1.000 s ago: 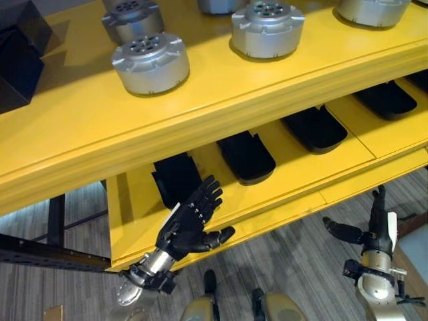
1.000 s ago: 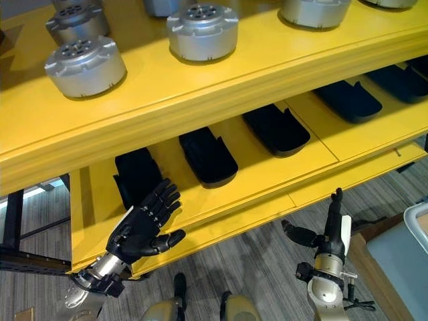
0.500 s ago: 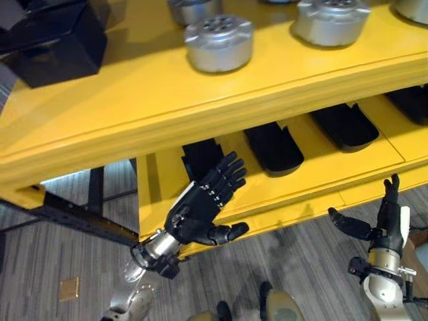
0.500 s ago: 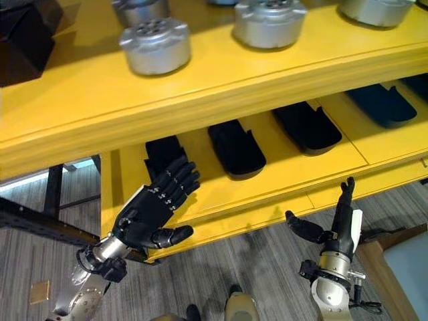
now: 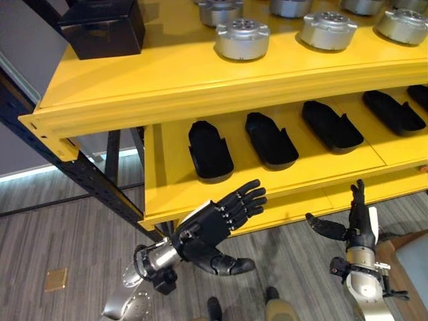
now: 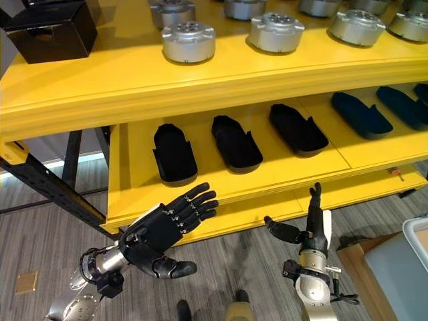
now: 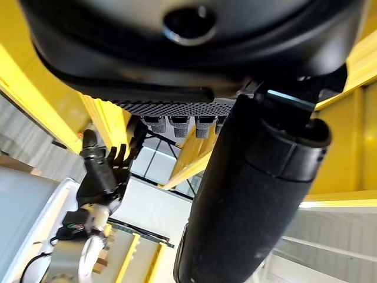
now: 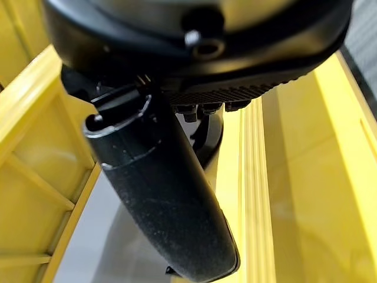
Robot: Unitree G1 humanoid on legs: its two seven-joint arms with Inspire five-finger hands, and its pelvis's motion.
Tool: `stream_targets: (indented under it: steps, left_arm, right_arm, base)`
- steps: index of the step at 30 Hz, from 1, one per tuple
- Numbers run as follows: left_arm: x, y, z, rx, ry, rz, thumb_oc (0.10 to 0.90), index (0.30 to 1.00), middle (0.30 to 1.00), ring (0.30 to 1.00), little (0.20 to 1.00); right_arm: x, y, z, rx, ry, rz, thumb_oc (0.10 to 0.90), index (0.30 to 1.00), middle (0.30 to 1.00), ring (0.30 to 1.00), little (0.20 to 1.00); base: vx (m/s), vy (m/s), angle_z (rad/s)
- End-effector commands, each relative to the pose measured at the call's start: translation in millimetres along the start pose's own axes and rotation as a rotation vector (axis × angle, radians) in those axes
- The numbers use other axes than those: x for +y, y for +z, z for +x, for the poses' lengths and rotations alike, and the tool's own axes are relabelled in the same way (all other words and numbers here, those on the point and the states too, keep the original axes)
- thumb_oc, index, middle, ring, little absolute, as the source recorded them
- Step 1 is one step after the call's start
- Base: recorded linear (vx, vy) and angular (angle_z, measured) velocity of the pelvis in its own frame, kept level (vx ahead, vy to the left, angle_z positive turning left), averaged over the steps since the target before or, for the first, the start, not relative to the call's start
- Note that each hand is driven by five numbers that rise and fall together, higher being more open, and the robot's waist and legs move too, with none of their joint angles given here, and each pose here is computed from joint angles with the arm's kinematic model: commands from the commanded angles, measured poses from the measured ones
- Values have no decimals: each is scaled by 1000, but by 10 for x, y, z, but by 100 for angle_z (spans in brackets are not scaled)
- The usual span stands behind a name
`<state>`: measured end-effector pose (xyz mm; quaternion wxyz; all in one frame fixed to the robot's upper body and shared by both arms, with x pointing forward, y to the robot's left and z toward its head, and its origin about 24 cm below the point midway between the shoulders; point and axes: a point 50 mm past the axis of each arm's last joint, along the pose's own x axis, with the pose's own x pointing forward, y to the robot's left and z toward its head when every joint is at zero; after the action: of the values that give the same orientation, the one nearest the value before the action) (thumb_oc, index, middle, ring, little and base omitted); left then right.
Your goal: Move parts from the plastic box to the shelf.
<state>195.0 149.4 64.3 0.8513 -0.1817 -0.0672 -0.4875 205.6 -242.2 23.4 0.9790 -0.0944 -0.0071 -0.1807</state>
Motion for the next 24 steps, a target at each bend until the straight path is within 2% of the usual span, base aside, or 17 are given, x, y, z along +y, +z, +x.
stream_targets:
  steps: [1, 6, 11, 12, 13, 18, 19, 20, 24]
  left_arm:
    - [-87, 334, 141, -178, -136, 78, 900, 1000, 1000, 1000, 1000]
    - [-43, 373, 150, -186, -108, 84, 900, 1000, 1000, 1000, 1000]
    - [-24, 328, 121, -157, -67, 61, 900, 1000, 1000, 1000, 1000]
    - [-25, 327, 118, -157, -66, 61, 900, 1000, 1000, 1000, 1000]
    - [-20, 298, 67, -145, -53, 51, 900, 1000, 1000, 1000, 1000]
    - [-16, 272, 12, -141, -48, 44, 900, 1000, 1000, 1000, 1000]
    - [-16, 261, 10, -140, -43, 45, 900, 1000, 1000, 1000, 1000]
    - [9, 229, -6, -111, -35, 62, 900, 1000, 1000, 1000, 1000]
    - [25, 219, -14, -95, -34, 76, 900, 1000, 1000, 1000, 1000]
  right_arm:
    - [-26, 536, 209, -249, 80, 104, 900, 1000, 1000, 1000, 1000]
    - [50, 612, 228, -237, 337, 202, 900, 1000, 1000, 1000, 1000]
    - [154, 707, 166, -210, 718, 310, 900, 1000, 1000, 1000, 1000]
    - [154, 711, 164, -211, 724, 310, 900, 1000, 1000, 1000, 1000]
    - [199, 734, 107, -194, 899, 296, 900, 1000, 1000, 1000, 1000]
    - [240, 732, 47, -145, 1045, 333, 900, 1000, 1000, 1000, 1000]
    - [274, 711, 30, -124, 1096, 334, 900, 1000, 1000, 1000, 1000]
    - [372, 695, -13, -98, 1232, 329, 900, 1000, 1000, 1000, 1000]
    - [424, 672, -76, -88, 1305, 322, 900, 1000, 1000, 1000, 1000]
  base:
    - [-46, -260, 9]
    - [-60, -348, -14]
    - [-32, -398, -31]
    - [-6, -360, -52]
    - [-12, -283, -45]
    - [-26, -162, -8]
    - [-64, -79, 10]
    - [-68, -53, 8]
    - [-21, 17, 3]
